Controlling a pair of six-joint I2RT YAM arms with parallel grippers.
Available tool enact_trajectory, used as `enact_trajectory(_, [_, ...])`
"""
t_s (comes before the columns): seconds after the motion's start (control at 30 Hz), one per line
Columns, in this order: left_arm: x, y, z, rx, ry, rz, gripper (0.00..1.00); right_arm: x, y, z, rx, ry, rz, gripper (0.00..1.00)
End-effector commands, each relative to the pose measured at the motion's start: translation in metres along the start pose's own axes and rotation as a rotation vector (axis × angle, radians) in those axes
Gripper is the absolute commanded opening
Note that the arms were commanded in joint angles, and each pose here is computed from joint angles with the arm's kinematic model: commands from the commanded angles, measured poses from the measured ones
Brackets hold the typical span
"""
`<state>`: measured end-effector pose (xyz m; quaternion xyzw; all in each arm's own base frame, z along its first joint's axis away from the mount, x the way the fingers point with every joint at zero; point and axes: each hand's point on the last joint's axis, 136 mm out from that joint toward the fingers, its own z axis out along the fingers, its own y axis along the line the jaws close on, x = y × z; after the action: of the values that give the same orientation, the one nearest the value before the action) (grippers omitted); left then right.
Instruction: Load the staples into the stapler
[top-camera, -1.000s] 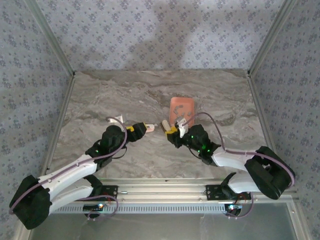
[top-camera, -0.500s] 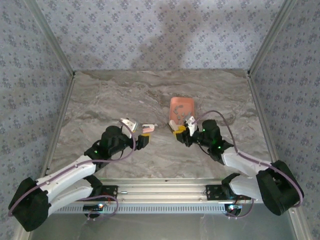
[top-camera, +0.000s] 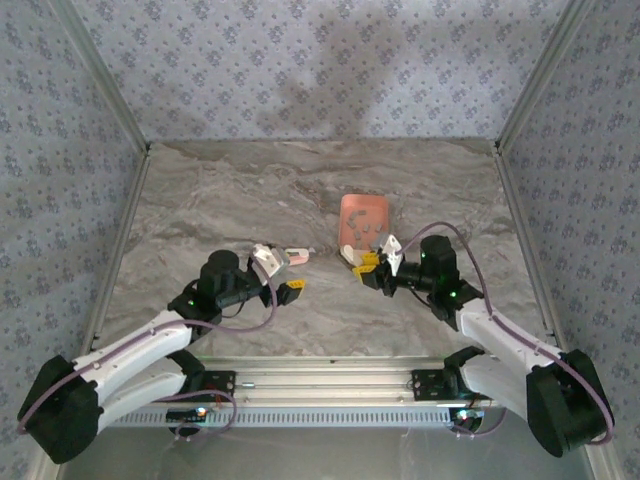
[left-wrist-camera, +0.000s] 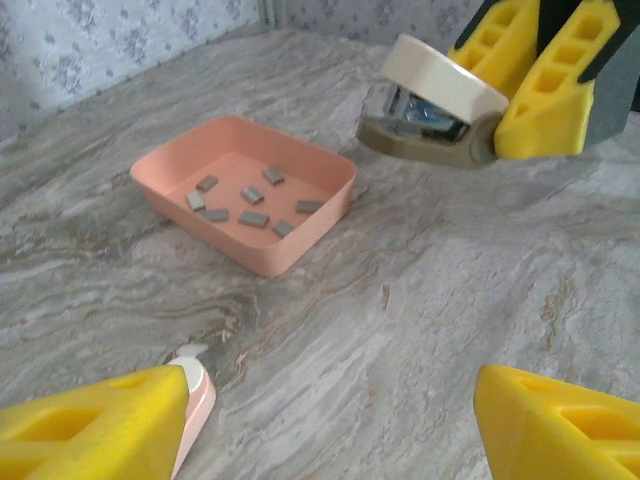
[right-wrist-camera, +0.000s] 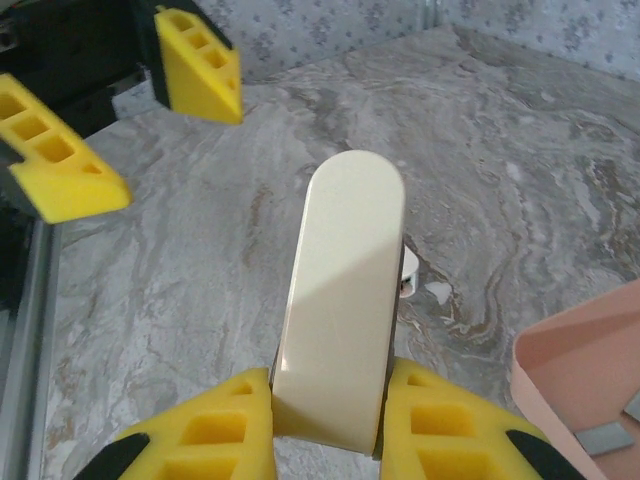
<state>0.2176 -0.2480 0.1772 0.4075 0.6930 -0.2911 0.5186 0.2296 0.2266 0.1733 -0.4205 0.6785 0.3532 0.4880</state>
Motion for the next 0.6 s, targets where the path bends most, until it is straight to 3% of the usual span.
enact_trajectory(0.0, [-0.015,-0.009,-0.002,0.09,-0.098,0.057,0.74,-0.011,0.011,0.0,-0.093,-0.018,-0.067,0.0])
enact_trajectory(0.2, [-0.018,-0.023,-0.003,0.202,-0.111,0.097,0.7,-0.013,0.019,0.004,-0.175,-0.016,-0.1,0.0])
enact_trajectory(0.57, [-0.024,-0.03,0.007,0.288,-0.074,0.167,0.7,-0.01,0.028,0.007,-0.274,0.044,-0.189,0.0])
